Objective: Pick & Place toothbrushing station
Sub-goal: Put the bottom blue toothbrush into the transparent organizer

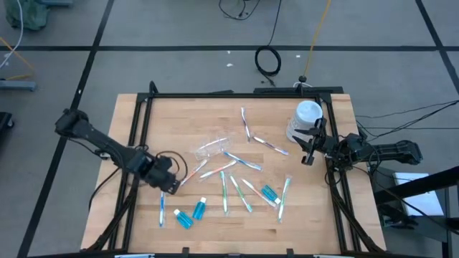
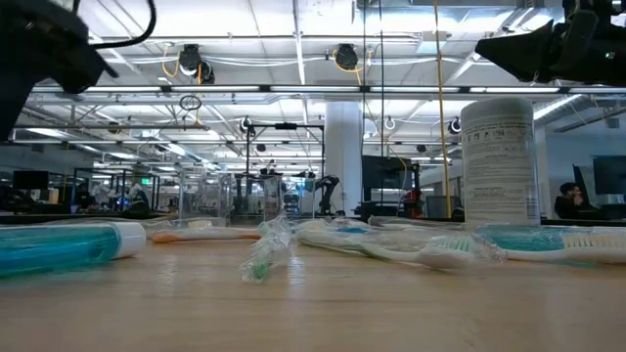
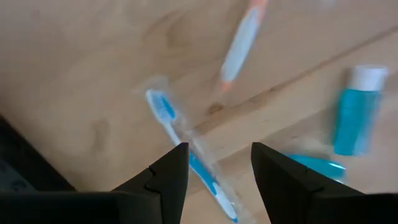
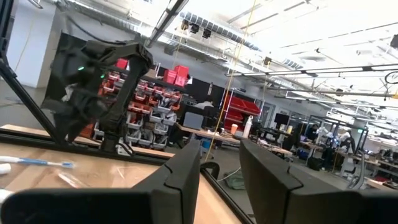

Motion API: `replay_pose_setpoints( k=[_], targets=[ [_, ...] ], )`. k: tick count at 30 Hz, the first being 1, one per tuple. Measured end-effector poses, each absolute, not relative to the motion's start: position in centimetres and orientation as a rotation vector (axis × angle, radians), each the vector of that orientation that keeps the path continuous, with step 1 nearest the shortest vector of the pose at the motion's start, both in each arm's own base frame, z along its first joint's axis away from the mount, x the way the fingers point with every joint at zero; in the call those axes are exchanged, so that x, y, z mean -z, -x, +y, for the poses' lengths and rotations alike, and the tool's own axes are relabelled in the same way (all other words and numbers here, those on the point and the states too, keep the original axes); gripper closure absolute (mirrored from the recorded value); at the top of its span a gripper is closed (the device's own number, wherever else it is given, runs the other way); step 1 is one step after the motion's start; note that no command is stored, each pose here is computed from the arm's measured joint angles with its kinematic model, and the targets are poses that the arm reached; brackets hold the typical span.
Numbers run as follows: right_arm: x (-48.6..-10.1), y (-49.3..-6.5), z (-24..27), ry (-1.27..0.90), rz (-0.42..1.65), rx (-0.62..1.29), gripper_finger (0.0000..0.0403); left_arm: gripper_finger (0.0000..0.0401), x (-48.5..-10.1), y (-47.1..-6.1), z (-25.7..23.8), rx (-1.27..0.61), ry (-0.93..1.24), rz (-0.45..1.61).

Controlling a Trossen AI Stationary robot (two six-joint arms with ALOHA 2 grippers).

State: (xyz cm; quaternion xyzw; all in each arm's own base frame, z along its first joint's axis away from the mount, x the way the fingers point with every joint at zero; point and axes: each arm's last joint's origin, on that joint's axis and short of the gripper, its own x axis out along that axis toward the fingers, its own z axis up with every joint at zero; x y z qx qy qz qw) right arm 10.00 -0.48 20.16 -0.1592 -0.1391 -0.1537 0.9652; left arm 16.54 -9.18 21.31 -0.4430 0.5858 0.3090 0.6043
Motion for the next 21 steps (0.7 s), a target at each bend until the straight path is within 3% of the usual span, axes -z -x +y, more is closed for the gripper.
replay_pose_setpoints(
  k=[8,21],
  targets=[
    [-20.1,-10.0,-0.5,0.321,-0.277,0.309,0.0298,0.0219,-18.0,-17.0,-11.9,-0.890,0.937,1.451],
    [-19.7,-10.1,-0.5,0.328,-0.237,0.301,0.0300,0.0219,-16.0,-17.2,-12.8,-0.948,0.905,1.496]
  ],
)
